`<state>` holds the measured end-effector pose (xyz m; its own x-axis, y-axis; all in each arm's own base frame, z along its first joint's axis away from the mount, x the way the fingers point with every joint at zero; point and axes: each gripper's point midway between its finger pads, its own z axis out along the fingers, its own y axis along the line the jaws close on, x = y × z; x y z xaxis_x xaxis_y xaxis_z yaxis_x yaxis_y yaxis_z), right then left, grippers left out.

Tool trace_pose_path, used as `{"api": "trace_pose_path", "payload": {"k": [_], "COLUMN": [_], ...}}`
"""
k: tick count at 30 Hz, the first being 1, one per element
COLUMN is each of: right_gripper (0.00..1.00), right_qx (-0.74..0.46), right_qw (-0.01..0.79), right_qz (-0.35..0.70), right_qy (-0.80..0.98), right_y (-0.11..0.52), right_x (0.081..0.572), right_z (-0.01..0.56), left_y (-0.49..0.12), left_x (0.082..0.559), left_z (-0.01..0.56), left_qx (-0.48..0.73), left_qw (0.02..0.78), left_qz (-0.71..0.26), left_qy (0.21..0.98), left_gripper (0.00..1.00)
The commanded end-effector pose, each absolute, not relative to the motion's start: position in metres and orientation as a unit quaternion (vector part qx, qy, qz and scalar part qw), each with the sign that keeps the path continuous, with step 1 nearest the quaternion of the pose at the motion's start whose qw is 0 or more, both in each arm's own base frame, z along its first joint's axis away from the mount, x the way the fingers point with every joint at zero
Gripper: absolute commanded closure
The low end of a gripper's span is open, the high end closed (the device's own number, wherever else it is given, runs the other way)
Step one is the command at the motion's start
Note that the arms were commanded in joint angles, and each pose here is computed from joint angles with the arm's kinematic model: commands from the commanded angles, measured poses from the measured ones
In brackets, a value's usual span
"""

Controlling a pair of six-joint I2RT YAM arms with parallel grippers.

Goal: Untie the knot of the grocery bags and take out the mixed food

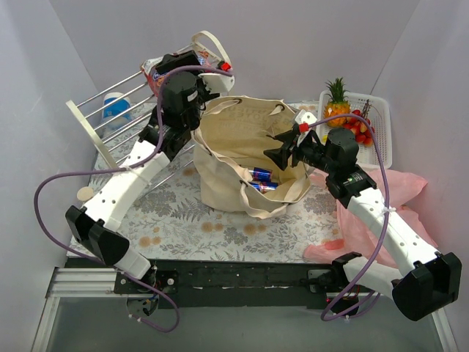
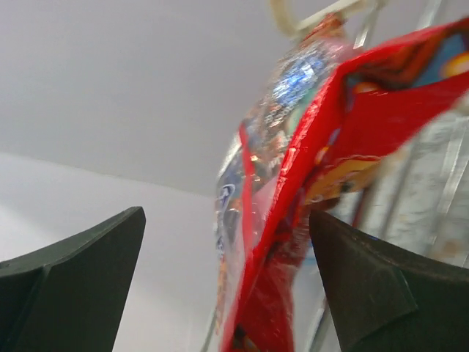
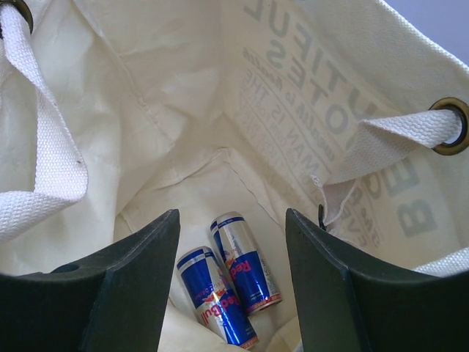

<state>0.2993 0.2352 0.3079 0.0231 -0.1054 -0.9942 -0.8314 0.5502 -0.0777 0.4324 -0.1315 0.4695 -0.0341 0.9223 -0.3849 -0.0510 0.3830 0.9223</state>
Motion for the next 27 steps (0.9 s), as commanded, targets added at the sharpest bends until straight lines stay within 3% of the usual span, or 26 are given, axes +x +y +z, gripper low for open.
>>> {"api": "trace_pose_path", "payload": {"k": [1, 2, 6, 10, 11, 13, 14, 16, 18, 22, 27], "right_gripper": [0.34, 0.34, 0.33, 0.33, 0.34, 0.34, 0.34, 0.34, 0.34, 0.34, 0.34], "right_qx": [-0.372, -0.372, -0.377, -0.384, -0.384, -0.379, -0.379, -0.376, -0.376, -0.380, -0.387], "right_qw": [0.613, 0.612, 0.606, 0.594, 0.589, 0.582, 0.581, 0.579, 0.582, 0.573, 0.564], "right_qz": [0.293, 0.291, 0.294, 0.289, 0.289, 0.293, 0.296, 0.297, 0.291, 0.279, 0.279], "right_qy": [0.633, 0.634, 0.636, 0.645, 0.649, 0.656, 0.657, 0.660, 0.660, 0.671, 0.674], "right_y": [0.233, 0.233, 0.235, 0.235, 0.235, 0.236, 0.237, 0.238, 0.238, 0.239, 0.241], "right_x": [0.299, 0.300, 0.300, 0.301, 0.302, 0.303, 0.303, 0.308, 0.313, 0.321, 0.321], "right_z": [0.306, 0.305, 0.300, 0.286, 0.282, 0.280, 0.281, 0.282, 0.286, 0.281, 0.278], "left_y": [-0.159, -0.185, -0.221, -0.209, -0.207, -0.198, -0.195, -0.190, -0.172, -0.125, -0.118], "left_x": [0.379, 0.367, 0.325, 0.338, 0.350, 0.360, 0.363, 0.382, 0.403, 0.460, 0.460], "left_z": [0.490, 0.486, 0.507, 0.556, 0.549, 0.560, 0.561, 0.548, 0.539, 0.508, 0.477], "left_qx": [0.371, 0.389, 0.399, 0.271, 0.248, 0.216, 0.212, 0.195, 0.162, 0.057, 0.052], "left_qw": [0.623, 0.629, 0.632, 0.710, 0.712, 0.734, 0.741, 0.755, 0.763, 0.732, 0.722], "left_qz": [0.202, 0.106, -0.062, -0.081, -0.072, -0.083, -0.087, -0.082, -0.069, -0.073, -0.109], "left_qy": [0.658, 0.665, 0.661, 0.645, 0.653, 0.638, 0.631, 0.621, 0.622, 0.675, 0.681], "left_gripper": [0.02, 0.02, 0.02, 0.03, 0.14, 0.27, 0.52, 0.80, 1.00, 1.00, 1.00]}}
